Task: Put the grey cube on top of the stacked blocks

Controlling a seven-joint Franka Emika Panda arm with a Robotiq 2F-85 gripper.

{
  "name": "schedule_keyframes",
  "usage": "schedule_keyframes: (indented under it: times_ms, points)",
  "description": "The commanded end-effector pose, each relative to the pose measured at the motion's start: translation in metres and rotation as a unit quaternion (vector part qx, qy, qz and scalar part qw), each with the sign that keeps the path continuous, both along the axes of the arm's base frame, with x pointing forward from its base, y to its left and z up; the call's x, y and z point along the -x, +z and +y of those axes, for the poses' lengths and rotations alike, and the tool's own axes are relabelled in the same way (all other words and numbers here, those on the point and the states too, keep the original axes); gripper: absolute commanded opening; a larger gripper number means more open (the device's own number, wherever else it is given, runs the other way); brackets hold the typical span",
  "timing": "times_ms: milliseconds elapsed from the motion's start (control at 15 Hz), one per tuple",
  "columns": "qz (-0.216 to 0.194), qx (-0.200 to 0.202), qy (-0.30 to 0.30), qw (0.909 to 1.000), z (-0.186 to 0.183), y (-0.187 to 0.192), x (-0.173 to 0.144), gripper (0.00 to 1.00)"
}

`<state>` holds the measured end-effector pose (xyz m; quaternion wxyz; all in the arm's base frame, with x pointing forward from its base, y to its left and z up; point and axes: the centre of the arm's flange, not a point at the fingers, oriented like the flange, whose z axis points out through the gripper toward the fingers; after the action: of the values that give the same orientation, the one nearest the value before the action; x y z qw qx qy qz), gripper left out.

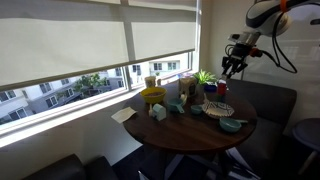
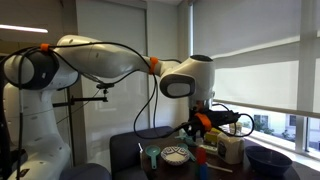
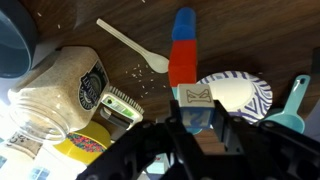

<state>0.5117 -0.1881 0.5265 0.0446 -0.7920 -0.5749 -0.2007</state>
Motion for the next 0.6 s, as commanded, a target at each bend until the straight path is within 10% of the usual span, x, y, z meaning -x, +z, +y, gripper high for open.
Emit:
schedule_keyframes:
  times_ms: [0,533]
  points:
    - [-0.015,0.024,0.019,0.9994,0.011,0.0,0.001,0.09]
    - [0.046,-0.071,0.113,0.99,-0.027,0.004,0.021,0.09]
